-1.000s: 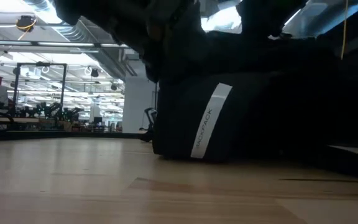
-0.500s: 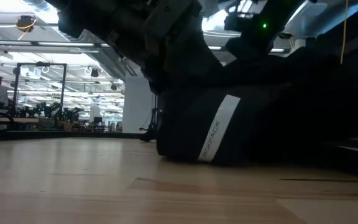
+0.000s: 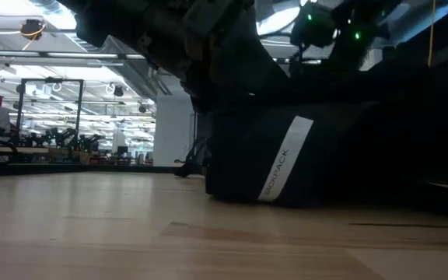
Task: Unpack backpack
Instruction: Remove the blue zip bag from the black backpack
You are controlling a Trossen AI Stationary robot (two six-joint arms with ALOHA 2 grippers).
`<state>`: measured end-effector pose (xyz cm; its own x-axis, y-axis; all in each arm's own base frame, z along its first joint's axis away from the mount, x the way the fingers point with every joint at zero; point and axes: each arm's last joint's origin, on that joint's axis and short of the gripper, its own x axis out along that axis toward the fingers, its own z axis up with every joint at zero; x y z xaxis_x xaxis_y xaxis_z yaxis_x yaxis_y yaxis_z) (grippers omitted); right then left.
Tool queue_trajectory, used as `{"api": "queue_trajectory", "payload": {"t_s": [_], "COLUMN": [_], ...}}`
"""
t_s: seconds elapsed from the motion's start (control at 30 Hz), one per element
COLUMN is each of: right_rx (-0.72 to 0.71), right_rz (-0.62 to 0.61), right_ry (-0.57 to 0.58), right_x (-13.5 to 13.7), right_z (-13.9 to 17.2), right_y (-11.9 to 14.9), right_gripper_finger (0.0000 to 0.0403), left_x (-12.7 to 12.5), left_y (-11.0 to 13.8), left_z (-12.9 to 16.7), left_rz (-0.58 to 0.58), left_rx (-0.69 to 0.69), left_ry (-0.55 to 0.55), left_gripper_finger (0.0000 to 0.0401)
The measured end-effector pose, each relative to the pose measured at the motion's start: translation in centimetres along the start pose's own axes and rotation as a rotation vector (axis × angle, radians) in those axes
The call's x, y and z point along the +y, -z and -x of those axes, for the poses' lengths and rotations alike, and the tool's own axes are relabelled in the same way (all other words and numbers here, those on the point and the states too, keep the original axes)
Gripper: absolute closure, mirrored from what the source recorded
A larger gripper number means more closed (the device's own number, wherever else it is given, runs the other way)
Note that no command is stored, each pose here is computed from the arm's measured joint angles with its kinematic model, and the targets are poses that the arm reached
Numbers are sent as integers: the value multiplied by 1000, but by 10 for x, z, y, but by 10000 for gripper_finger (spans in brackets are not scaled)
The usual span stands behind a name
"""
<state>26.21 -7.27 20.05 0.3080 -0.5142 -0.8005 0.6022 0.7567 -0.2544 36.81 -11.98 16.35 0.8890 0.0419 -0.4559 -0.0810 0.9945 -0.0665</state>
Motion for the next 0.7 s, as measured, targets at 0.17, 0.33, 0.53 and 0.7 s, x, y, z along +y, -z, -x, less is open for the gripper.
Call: {"api": "queue_trajectory", "payload": {"t_s": [0.17, 0.33, 0.53, 0.7], "right_rx": [-14, -3, -20, -29], "right_rz": [-62, -102, -114, -117], "right_ry": [-109, -139, -158, -169], "right_x": [-5, -8, -6, -6], "right_z": [-17, -25, -26, -26], "right_y": [10, 19, 18, 17], "right_gripper_finger": [402, 402, 402, 402], "left_x": [0, -3, -10, -8], "left_y": [0, -3, -13, -23], "left_z": [0, 2, 6, 10], "left_rz": [-1, -57, -234, -478], "left_rx": [-5, -31, -145, -168], "left_ry": [2, 16, -125, -396], "left_gripper_finger": [47, 47, 47, 47]}}
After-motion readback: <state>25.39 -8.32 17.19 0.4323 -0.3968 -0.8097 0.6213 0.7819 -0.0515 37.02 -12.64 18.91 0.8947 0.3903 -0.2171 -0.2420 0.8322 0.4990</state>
